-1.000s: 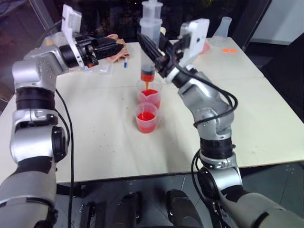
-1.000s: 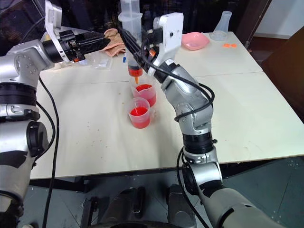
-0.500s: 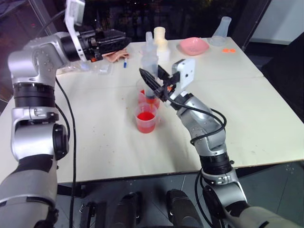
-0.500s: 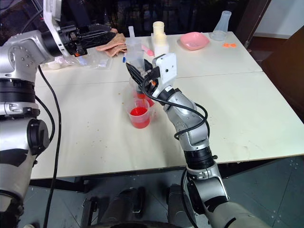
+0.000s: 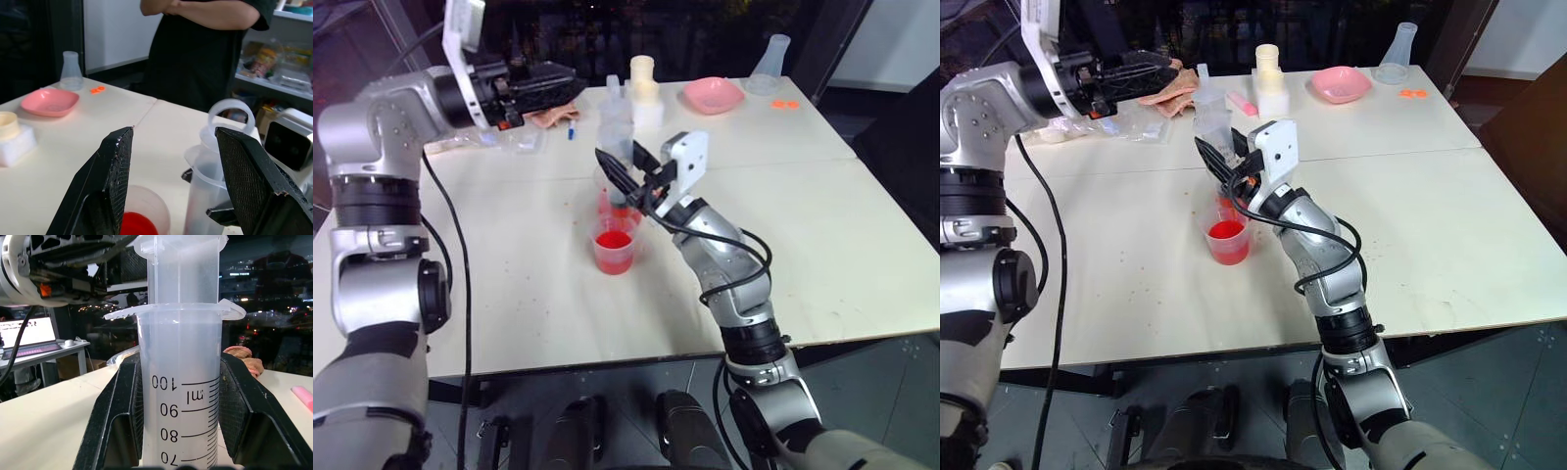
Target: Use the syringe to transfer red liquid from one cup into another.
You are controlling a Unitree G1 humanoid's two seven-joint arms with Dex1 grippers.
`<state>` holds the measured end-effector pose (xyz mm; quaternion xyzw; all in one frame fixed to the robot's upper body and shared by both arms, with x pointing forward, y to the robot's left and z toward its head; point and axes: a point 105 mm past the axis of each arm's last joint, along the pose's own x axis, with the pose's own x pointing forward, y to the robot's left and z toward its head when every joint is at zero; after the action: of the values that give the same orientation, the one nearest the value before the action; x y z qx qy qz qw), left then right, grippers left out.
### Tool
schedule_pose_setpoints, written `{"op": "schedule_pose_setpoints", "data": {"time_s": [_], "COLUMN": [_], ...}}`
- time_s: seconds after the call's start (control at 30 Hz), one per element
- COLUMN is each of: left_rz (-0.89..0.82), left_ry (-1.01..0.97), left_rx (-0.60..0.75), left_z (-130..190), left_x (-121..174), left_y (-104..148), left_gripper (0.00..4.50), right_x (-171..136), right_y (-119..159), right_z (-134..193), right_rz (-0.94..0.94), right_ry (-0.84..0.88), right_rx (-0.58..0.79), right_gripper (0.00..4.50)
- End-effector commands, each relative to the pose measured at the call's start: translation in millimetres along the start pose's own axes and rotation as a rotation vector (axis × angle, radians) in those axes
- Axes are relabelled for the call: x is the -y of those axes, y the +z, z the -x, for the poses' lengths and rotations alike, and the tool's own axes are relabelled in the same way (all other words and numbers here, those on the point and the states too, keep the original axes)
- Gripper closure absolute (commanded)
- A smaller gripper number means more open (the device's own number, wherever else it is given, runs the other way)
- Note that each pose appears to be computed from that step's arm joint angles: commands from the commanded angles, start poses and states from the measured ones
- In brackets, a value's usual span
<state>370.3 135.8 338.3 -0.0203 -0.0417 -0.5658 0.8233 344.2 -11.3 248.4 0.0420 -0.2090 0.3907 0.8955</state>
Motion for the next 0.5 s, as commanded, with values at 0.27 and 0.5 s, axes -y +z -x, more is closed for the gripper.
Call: {"op": "schedule_pose_setpoints", "data": {"time_s": [0.27, 0.5], "left_rz": [-0.04, -0.059], "left_ry": [-0.086, -0.103], "left_rx": [0.029, 0.006], "left_z": [-24, -42], "left_x": [16, 19], "left_y": [9, 1], "left_gripper": [1.69, 1.69], "right_x": [-11, -13], "right_y": [13, 14], "right_z": [-4, -7], "right_rz": [0.037, 0.05], "right_ry": [0.032, 0.043], "right_rx": [0.04, 0.042], "right_gripper": [3.09, 3.09]}}
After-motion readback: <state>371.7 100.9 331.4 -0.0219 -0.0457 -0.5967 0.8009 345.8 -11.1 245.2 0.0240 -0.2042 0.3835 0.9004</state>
